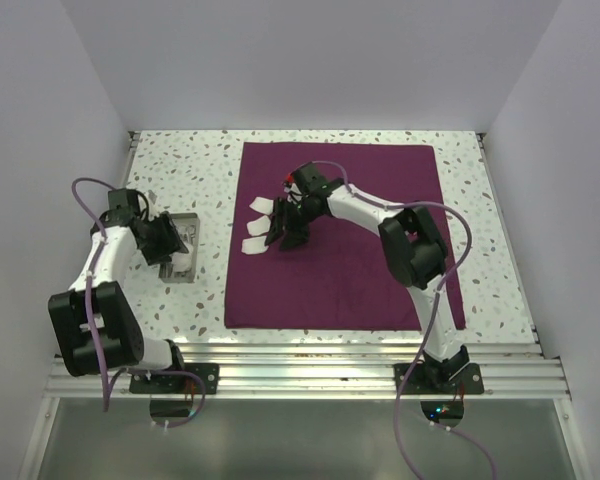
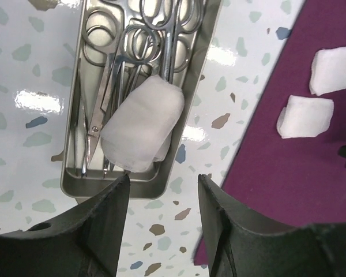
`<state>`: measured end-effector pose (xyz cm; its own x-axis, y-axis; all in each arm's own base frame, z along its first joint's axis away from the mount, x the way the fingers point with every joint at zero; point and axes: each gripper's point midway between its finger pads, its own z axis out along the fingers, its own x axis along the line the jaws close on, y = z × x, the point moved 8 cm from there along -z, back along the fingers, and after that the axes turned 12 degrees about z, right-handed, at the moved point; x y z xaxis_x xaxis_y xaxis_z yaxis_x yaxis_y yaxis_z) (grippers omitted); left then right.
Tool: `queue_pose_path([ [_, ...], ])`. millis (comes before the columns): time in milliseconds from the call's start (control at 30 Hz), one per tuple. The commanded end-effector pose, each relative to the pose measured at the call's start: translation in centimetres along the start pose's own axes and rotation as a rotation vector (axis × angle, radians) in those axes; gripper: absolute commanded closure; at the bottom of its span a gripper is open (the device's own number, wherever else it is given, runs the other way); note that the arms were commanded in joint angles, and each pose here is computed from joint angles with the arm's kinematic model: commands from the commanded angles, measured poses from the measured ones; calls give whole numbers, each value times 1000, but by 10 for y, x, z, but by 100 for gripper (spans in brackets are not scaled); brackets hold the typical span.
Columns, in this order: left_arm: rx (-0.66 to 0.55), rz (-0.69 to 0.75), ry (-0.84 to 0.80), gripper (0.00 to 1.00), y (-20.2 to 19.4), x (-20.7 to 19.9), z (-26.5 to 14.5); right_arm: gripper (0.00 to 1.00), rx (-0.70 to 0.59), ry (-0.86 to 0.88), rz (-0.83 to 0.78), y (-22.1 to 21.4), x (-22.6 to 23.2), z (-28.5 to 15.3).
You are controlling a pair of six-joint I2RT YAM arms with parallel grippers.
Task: Prepare the surgical pack
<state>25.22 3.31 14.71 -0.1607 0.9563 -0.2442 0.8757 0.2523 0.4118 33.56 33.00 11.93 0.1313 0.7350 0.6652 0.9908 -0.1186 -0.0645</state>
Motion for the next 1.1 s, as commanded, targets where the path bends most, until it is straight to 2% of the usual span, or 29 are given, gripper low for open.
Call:
queue_pose_path([
  [0, -85, 10, -28, 46, 17, -12, -9, 45, -48, 78, -36, 9, 20, 8],
  [333, -71, 96, -138, 46, 22, -42, -2, 46, -131, 42, -106, 21, 16, 29],
  [767, -58, 108, -175, 45, 16, -47, 5, 57, -116, 51, -137, 26, 12, 49],
  [900, -60, 111, -177, 45, 16, -47, 5, 62, -111, 55, -136, 25, 13, 55],
  [1000, -60, 112, -179, 45, 16, -47, 5, 72, -101, 41, -127, 27, 12, 60],
  [1033, -58, 111, -179, 45, 15, -47, 5, 79, -99, 38, -131, 28, 14, 59],
  [1067, -61, 111, -179, 45, 16, -48, 5, 80, -96, 35, -132, 28, 14, 58],
])
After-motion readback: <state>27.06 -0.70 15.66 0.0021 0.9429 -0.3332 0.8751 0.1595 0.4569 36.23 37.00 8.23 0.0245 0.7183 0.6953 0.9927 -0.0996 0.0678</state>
